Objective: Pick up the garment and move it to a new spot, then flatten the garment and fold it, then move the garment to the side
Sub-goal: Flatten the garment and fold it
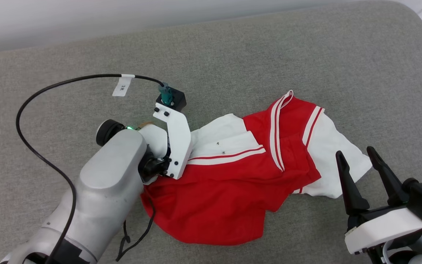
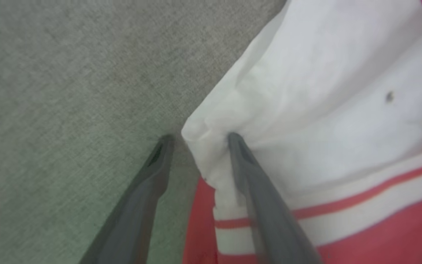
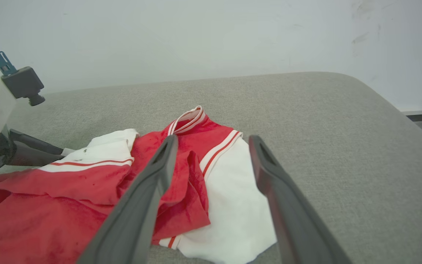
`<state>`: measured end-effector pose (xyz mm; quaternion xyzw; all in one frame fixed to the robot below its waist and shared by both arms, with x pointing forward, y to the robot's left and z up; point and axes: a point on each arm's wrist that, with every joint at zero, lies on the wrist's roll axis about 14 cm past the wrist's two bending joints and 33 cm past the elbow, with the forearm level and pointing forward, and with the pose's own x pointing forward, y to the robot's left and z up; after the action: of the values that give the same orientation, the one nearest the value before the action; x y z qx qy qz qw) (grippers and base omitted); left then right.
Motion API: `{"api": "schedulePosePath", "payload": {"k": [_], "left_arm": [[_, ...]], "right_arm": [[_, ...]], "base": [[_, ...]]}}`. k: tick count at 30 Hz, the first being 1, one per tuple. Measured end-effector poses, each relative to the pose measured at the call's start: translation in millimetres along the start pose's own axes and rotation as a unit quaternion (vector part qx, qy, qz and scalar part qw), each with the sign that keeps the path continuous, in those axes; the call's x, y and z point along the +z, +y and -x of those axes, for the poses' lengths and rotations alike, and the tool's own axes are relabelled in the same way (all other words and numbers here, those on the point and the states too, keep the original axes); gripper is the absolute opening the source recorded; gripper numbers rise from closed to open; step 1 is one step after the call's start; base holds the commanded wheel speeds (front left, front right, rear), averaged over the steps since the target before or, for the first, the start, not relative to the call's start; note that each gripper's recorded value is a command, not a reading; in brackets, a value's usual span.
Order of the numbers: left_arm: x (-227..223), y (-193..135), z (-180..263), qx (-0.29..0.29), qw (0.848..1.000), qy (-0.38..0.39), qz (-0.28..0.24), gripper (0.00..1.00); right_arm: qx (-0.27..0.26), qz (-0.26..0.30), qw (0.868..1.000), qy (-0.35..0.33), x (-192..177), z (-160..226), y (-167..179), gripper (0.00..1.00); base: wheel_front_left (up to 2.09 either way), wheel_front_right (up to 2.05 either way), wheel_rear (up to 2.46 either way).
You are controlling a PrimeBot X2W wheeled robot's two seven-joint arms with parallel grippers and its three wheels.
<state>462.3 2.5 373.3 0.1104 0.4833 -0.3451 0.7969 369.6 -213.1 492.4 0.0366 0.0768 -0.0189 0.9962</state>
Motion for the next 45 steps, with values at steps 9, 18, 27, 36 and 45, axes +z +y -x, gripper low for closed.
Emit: {"api": "schedulePosePath", "payload": {"k": [9, 18, 27, 36, 45], "left_arm": [[12.2, -2.4, 7.5, 0.007, 0.998, -0.059, -0.022, 0.00], [46.6, 62.4, 87.2, 0.112, 0.965, -0.237, 0.008, 0.00], [-62.2, 99.3, 137.3, 0.213, 0.925, -0.271, 0.157, 0.00], [-176.1, 32.1, 118.0, 0.187, 0.898, -0.222, 0.330, 0.30], [-131.7, 45.3, 169.2, 0.247, 0.860, -0.353, 0.273, 1.00]], "right_arm": [[-0.003, -0.007, 1.000, -0.001, 1.2, -0.3, -2.4, 1.00], [0.024, -0.011, 1.000, -0.005, 7.3, -0.1, 13.3, 1.00], [0.061, -0.016, 0.998, -0.006, 12.0, -1.2, 35.8, 1.00], [0.068, -0.013, 0.997, -0.016, 21.2, 2.3, 40.0, 1.00], [0.052, 0.005, 0.998, -0.041, 41.3, 12.5, 29.7, 1.00]], "base": [[0.00, 0.00, 0.00], [0.00, 0.00, 0.00], [0.00, 0.00, 0.00], [0.00, 0.00, 0.00], [0.00, 0.00, 0.00]]}}
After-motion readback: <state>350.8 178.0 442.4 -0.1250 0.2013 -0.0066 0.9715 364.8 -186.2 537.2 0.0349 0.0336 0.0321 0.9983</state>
